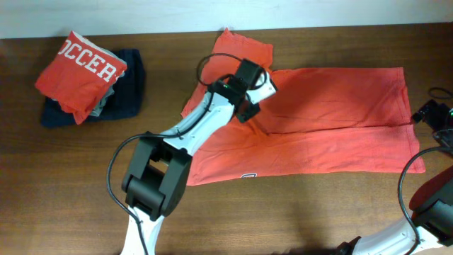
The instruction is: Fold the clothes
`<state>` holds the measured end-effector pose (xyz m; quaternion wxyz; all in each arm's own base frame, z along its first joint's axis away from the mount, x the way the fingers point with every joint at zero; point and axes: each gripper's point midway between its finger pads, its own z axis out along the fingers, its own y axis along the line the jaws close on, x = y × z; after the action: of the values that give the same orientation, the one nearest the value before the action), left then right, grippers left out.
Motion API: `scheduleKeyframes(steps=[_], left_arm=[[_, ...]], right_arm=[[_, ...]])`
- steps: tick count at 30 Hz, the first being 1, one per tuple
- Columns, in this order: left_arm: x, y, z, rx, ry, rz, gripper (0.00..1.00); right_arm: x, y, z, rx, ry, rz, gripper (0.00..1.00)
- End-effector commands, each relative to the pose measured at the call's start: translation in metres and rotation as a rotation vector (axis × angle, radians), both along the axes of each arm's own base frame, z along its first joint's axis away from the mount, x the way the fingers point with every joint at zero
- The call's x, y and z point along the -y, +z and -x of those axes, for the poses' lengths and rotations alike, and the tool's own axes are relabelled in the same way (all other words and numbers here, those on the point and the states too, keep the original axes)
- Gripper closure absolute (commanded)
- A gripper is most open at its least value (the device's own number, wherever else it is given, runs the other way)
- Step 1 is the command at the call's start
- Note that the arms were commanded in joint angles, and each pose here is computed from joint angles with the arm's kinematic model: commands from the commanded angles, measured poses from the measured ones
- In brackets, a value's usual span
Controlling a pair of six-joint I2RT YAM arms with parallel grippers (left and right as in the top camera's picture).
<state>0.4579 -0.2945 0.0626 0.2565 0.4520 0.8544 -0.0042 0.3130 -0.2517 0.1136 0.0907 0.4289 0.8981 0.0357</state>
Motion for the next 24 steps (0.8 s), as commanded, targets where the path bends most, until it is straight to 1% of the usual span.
scheduleKeyframes(steps=[1, 3, 5, 8, 12, 14, 16, 18, 19, 20, 22, 24], left_arm=[[-0.043, 0.017, -0.030, -0.073, 0.417, 0.164, 0.73], [-0.069, 0.026, -0.042, -0.110, 0.529, 0.214, 0.69], [-0.090, 0.035, -0.050, -0.171, 0.608, 0.294, 0.62], [-0.123, 0.046, -0.057, -0.249, 0.714, 0.387, 0.55], [-0.189, 0.049, -0.070, -0.285, 0.923, 0.460, 0.53], [-0.208, 0.049, -0.073, -0.284, 0.978, 0.475, 0.53], [-0.220, 0.049, -0.075, -0.278, 0.999, 0.479, 0.53], [-0.224, 0.050, -0.077, -0.274, 1.008, 0.484, 0.45], [-0.224, 0.050, -0.077, -0.274, 1.008, 0.483, 0.38], [-0.224, 0.050, -0.077, -0.273, 1.007, 0.483, 0.24], [-0.224, 0.050, -0.077, -0.274, 1.007, 0.483, 0.01], [-0.224, 0.050, -0.077, -0.274, 1.007, 0.483, 0.01]], right_arm=[[0.003, 0.006, -0.002, 0.016, 0.003, 0.010, 0.01], [0.003, 0.006, -0.002, 0.016, 0.003, 0.010, 0.02], [0.003, 0.006, -0.002, 0.016, 0.003, 0.010, 0.02], [0.003, 0.006, -0.002, 0.016, 0.003, 0.010, 0.01], [0.003, 0.006, -0.002, 0.016, 0.003, 0.010, 0.01], [0.003, 0.006, -0.002, 0.016, 0.003, 0.010, 0.01], [0.003, 0.006, -0.002, 0.016, 0.003, 0.010, 0.01], [0.004, 0.006, -0.002, 0.019, 0.002, 0.011, 0.01], [0.005, 0.006, -0.003, 0.023, 0.003, 0.015, 0.01], [0.007, 0.007, -0.006, 0.034, 0.003, 0.025, 0.01], [0.013, 0.009, -0.012, 0.060, 0.003, 0.048, 0.01], [0.030, 0.016, -0.031, 0.141, 0.003, 0.121, 0.01]])
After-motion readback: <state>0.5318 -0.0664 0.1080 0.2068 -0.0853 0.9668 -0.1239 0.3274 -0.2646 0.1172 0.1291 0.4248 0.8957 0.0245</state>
